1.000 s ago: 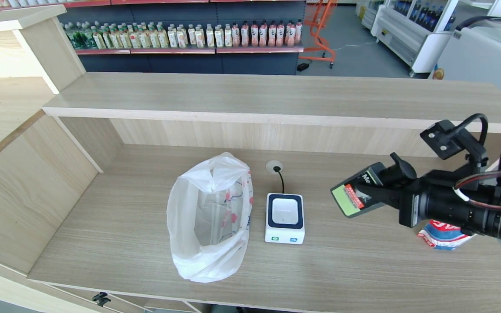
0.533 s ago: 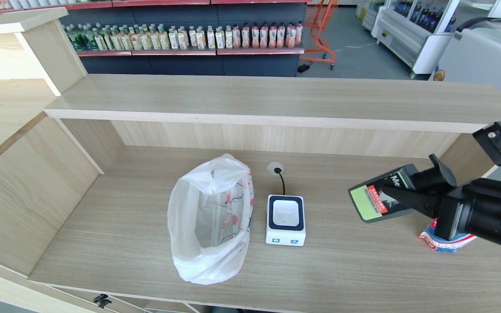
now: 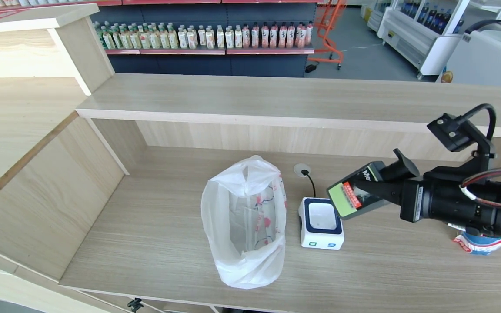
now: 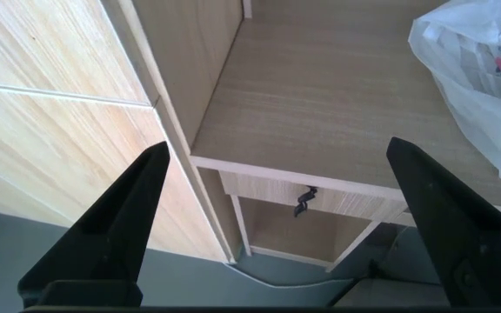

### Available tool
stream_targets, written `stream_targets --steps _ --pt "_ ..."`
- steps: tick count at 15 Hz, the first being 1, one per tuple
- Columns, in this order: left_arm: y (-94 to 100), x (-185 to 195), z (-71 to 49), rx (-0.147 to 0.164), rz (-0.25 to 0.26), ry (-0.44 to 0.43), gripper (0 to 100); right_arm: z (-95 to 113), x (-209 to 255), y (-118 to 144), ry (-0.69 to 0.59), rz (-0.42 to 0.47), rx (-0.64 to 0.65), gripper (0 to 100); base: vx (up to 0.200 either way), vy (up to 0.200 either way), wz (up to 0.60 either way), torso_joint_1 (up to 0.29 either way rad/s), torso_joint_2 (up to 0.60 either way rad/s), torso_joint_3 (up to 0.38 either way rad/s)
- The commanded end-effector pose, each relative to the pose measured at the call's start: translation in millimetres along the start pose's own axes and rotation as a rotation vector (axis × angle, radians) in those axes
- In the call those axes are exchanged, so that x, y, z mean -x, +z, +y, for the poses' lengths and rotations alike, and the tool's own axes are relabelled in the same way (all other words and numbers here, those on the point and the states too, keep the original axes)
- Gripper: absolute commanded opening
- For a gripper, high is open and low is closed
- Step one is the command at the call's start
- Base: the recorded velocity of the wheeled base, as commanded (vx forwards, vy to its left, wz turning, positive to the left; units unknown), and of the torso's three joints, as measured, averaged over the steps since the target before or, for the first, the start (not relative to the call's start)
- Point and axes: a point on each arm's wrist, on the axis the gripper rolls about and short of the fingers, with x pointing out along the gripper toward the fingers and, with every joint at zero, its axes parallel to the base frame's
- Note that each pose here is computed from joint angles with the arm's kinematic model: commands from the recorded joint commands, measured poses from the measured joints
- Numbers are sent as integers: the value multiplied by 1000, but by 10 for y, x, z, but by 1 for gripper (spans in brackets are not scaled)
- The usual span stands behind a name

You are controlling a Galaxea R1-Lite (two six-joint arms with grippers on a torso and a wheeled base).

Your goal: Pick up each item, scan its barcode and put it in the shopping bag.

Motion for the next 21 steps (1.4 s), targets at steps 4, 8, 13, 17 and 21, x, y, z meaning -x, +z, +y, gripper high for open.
stream_targets --steps 4,8,13,17,21 --pt "0 0 0 1 0 1 100 -77 -771 -162 -11 160 -19 0 0 0 0 0 0 0" --pt "0 0 0 1 0 1 100 101 -1269 -234 62 189 -2 0 0 0 0 0 0 0" --pt "0 -1 0 0 2 1 100 199 -1780 -568 125 231 53 0 0 0 0 0 0 0" --pt "0 0 0 1 0 1 100 365 -2039 -693 192 195 256 0 0 0 0 0 0 0" --pt "0 0 0 -1 0 1 100 318 -2157 -893 211 225 460 0 0 0 0 0 0 0"
